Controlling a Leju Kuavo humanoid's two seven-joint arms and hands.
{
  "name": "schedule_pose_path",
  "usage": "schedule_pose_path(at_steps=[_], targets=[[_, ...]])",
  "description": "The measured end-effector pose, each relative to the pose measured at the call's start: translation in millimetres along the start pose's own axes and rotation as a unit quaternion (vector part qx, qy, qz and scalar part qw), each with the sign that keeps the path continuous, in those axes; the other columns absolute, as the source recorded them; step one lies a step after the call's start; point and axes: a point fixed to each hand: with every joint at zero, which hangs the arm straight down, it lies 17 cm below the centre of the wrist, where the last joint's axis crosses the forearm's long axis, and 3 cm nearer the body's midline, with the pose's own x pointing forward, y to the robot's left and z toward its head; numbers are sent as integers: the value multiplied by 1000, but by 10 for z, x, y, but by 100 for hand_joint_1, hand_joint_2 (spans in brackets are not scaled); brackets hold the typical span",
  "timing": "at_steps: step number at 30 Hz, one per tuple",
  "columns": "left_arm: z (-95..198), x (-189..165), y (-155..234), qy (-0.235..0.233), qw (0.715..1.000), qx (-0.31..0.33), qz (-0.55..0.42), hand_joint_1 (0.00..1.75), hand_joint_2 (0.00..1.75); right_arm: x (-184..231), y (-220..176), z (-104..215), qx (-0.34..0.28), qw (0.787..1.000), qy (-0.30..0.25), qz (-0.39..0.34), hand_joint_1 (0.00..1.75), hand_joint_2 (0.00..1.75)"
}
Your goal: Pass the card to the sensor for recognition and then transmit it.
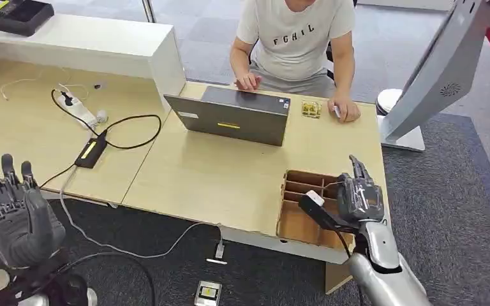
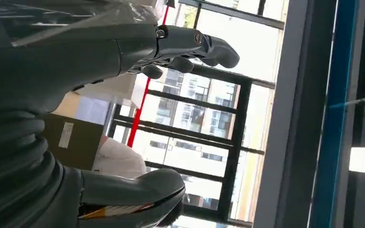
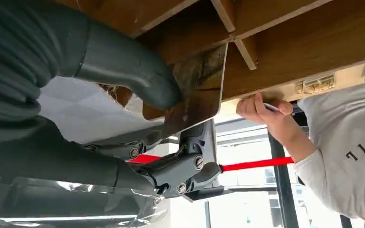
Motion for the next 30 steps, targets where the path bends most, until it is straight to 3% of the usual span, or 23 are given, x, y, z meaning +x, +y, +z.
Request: schedule_pose_path(at_steps=[21,30], targets=[[6,-5,29,3,1000,7,2,0,175,-16,-99,-92,-19,1000,3,-7,175,175],[18,4,42,2,1000,10,-3,0,175,34,-533,-209,-78,997,4,-22,175,175]])
